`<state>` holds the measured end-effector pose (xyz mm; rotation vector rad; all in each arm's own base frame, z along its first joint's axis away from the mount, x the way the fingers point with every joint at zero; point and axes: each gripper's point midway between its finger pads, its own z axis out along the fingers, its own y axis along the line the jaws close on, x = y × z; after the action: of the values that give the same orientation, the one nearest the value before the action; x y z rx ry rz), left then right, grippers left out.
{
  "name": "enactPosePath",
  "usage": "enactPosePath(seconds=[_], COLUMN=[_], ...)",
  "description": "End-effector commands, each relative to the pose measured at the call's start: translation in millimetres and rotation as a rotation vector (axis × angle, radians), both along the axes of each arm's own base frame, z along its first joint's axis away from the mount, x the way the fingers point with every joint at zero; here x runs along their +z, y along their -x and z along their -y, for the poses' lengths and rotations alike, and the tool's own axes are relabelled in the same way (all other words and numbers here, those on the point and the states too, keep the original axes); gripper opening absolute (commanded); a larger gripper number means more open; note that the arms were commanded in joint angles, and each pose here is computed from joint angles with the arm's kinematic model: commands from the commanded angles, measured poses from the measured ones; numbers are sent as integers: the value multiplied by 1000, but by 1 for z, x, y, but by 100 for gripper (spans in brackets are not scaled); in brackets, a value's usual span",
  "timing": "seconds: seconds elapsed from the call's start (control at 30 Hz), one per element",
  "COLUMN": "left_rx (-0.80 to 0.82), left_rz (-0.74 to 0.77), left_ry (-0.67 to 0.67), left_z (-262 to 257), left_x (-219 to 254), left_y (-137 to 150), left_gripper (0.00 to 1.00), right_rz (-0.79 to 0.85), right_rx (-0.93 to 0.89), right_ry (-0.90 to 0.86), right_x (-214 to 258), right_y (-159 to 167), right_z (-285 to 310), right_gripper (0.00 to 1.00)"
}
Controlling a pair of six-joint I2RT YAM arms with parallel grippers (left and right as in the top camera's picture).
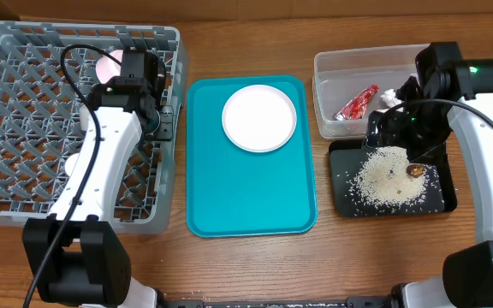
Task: Sort waste into correct bins and load items into the dishwasher
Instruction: 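Carry the second chopstick into the dish rack and release it, then grasp the rim of the white plate with the left gripper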
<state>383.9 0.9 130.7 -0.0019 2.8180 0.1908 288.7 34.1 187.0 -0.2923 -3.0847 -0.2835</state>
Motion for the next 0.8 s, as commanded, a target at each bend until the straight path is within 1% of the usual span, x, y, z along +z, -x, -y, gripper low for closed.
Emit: enactPosePath(seconds=[0.0,0.13,0.2,0.27,0.37,0.47,0.53,0.63,0.77], left_rx=[-87,-209,-300,-372,-499,-575,-608,-668,-700], left_rz=[78,111,116,123,141,161,166,148,71], left_ry=[111,255,286,279,258,219,194,190,178], left_z=[31,80,106,128,162,191,209,238,255], left_x=[29,42,42,40,36,26,15,-11,-50], left_y=[-8,-7,-6,-4,-3,-6,-9,-10,-3], left_gripper=[59,62,62,63,66,74,75,77,77], right_rz=[43,42,39,35,31,27,24,23,23], right_rx=[4,4,4,4,0,-4,-4,-3,-3], right_ry=[6,7,7,7,8,15,15,19,18], right_x=[10,10,10,10,10,10,10,10,10], right_y=[1,1,2,3,4,5,5,6,6], right_z=[1,1,1,1,1,2,2,3,3], right_gripper=[100,100,100,100,100,100,100,100,100])
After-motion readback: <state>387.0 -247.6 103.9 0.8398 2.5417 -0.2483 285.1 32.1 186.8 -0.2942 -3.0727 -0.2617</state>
